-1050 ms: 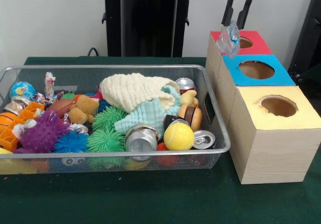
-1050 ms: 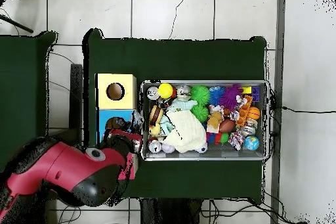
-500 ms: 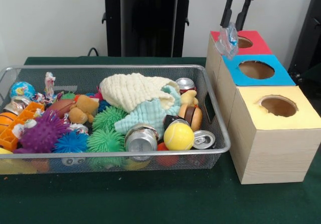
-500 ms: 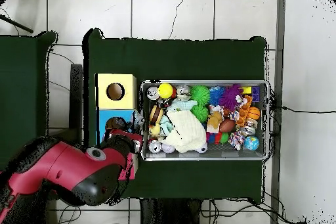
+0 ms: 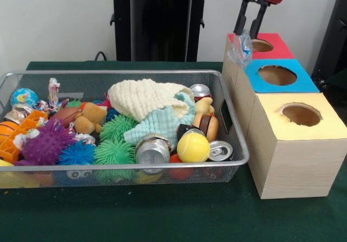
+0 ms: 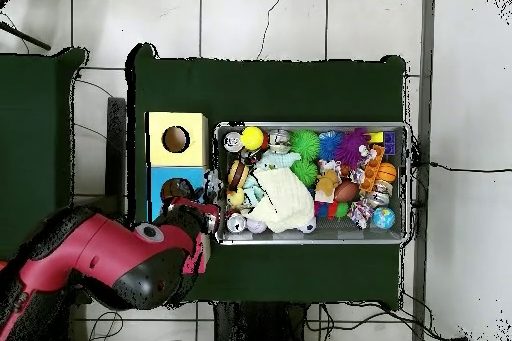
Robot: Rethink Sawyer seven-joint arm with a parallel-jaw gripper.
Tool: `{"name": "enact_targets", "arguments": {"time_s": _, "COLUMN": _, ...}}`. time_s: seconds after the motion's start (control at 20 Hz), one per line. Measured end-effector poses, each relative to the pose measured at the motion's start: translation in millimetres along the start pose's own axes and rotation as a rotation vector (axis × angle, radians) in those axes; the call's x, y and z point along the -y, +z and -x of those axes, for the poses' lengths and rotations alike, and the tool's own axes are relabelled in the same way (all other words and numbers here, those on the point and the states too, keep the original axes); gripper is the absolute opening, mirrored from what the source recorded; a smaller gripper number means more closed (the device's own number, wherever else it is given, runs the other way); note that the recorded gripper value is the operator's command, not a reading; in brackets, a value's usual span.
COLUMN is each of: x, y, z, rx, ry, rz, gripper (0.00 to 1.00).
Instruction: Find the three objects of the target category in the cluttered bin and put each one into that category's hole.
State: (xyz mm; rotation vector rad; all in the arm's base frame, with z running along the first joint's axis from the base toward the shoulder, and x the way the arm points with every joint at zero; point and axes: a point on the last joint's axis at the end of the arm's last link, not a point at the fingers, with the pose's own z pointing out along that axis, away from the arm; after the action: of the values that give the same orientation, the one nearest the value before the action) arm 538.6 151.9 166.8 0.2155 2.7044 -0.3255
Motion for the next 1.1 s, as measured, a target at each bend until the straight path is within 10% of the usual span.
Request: {"name": "enact_targets", "arguments": {"time_s": 1.1, "x": -8, "y": 12, "z": -27.4, "rx": -0.090, "ry": 0.160, "rz": 0.235, "gripper": 0.00}}
